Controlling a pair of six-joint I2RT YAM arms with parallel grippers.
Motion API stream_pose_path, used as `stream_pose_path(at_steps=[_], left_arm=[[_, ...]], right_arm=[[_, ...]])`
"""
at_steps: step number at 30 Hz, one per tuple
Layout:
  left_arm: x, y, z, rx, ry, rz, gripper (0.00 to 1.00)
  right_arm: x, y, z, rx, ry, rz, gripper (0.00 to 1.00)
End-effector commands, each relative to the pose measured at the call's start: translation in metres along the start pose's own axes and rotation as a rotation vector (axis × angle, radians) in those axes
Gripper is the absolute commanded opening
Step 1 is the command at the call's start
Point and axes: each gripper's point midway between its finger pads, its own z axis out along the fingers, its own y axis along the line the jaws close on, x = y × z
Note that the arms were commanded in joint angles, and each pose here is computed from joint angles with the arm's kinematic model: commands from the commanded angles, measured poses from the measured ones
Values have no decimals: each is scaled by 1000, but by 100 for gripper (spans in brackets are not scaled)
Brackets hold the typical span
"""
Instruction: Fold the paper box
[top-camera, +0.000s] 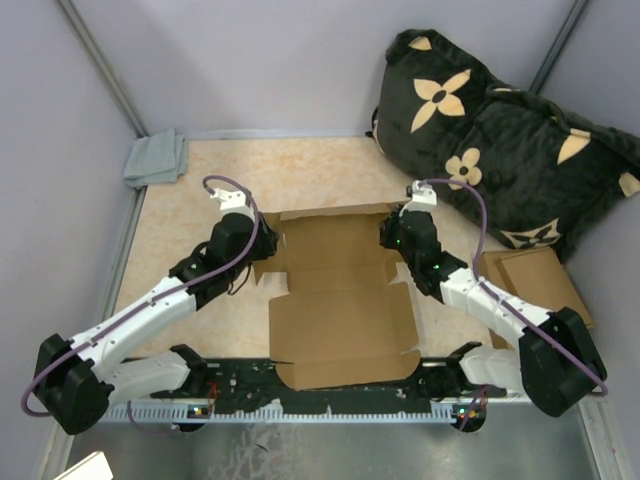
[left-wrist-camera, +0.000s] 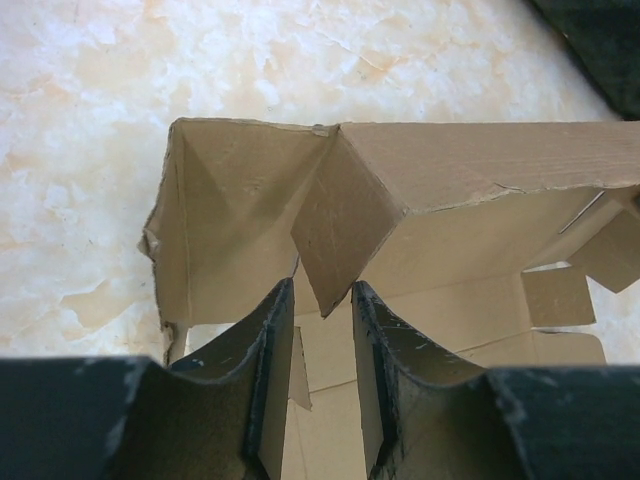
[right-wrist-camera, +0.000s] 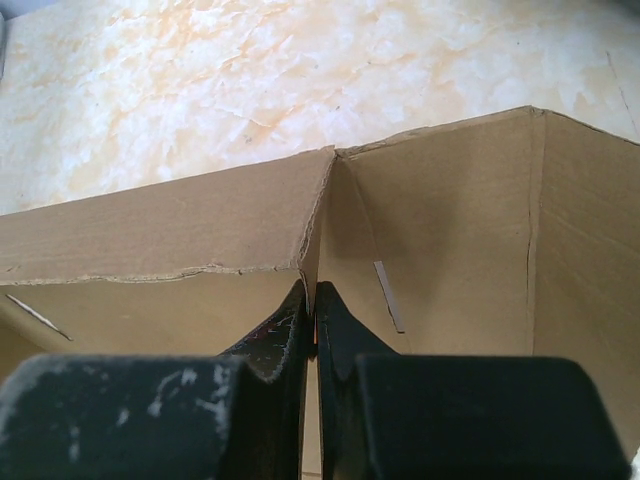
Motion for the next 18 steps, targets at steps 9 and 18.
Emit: stream_pose_path(at_steps=[9,18], left_arm=[[-17,-17,9,38,-41,8,33],[-25,-23,-2,71,-50,-6,33]], right_arm=[[-34,26,-12,-91,-104,28,5],[-34,23,-10,-57,-89,27,5]])
